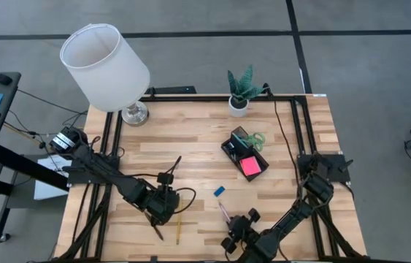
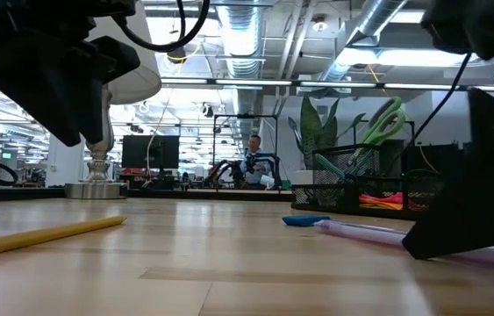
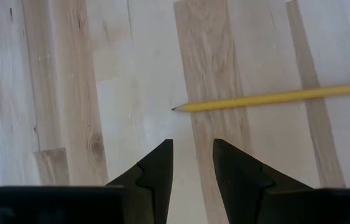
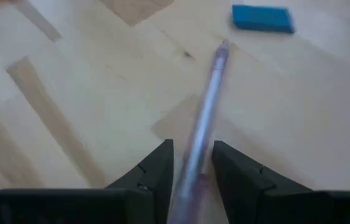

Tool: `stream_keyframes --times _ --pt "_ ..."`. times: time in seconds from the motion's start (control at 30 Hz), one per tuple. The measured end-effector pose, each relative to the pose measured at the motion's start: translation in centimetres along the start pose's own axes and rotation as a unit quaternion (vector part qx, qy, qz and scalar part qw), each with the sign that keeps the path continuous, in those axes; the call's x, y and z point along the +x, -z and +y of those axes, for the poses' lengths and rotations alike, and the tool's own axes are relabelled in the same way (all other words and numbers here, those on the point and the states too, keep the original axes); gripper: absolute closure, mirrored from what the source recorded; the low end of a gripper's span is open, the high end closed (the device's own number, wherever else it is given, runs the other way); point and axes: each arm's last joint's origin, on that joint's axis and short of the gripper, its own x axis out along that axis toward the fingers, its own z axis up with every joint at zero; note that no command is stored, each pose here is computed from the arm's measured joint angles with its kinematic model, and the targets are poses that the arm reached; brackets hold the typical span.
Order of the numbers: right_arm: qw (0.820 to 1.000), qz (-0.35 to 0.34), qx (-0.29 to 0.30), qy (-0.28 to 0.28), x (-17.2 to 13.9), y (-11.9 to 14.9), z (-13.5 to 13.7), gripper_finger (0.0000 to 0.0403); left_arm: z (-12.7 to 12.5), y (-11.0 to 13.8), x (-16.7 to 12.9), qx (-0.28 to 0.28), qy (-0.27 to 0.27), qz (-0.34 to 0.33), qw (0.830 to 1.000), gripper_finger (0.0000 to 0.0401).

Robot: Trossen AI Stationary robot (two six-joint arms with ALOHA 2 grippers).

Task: Pick and place office supplies into organizer
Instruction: Put the purple pen into the desk organizer

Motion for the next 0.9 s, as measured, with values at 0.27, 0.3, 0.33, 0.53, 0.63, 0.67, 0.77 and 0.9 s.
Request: stream_keyframes --times 0.27,0.3,0.33,0.53,0.63,0.67,0.77,0.9 --pt "0.999 0.016 -0.004 0.033 -0.4 1.8 -1.6 0.0294 0.1 0.0 0.0 -0.008 -0.009 -0.003 1.000 0.0295" --pt "0.999 0.021 -0.009 0.030 -0.5 2.2 -1.7 0.0294 0.1 0.0 0.0 -0.011 -0.009 -0.003 1.000 0.0295" --pt "0.999 0.024 -0.017 0.025 -0.7 2.5 -1.7 0.0294 0.1 0.0 0.0 -0.013 -0.009 -0.003 1.000 0.0295" --pt "0.999 -0.018 -0.026 0.004 -1.7 5.3 -2.8 0.0294 0.1 0.0 0.0 -0.016 -0.009 -0.003 1.000 0.0295" --pt "0.999 -0.036 -0.019 -0.013 -2.1 6.8 -3.4 0.0294 0.1 0.0 0.0 -0.018 -0.008 -0.003 1.000 0.0295" --pt "0.999 -0.043 -0.017 -0.020 -2.2 7.2 -3.6 0.0294 0.0 0.0 0.0 -0.019 -0.008 -0.003 1.000 0.0295" --pt "0.996 -0.077 -0.005 -0.044 -2.7 8.5 -4.2 0.0294 0.0 -0.1 0.0 -0.022 -0.007 -0.009 1.000 0.0295" --pt "0.993 -0.099 -0.011 -0.069 -2.5 9.5 -4.8 0.0294 0.0 -0.5 0.0 -0.030 -0.012 -0.028 0.999 0.0295"
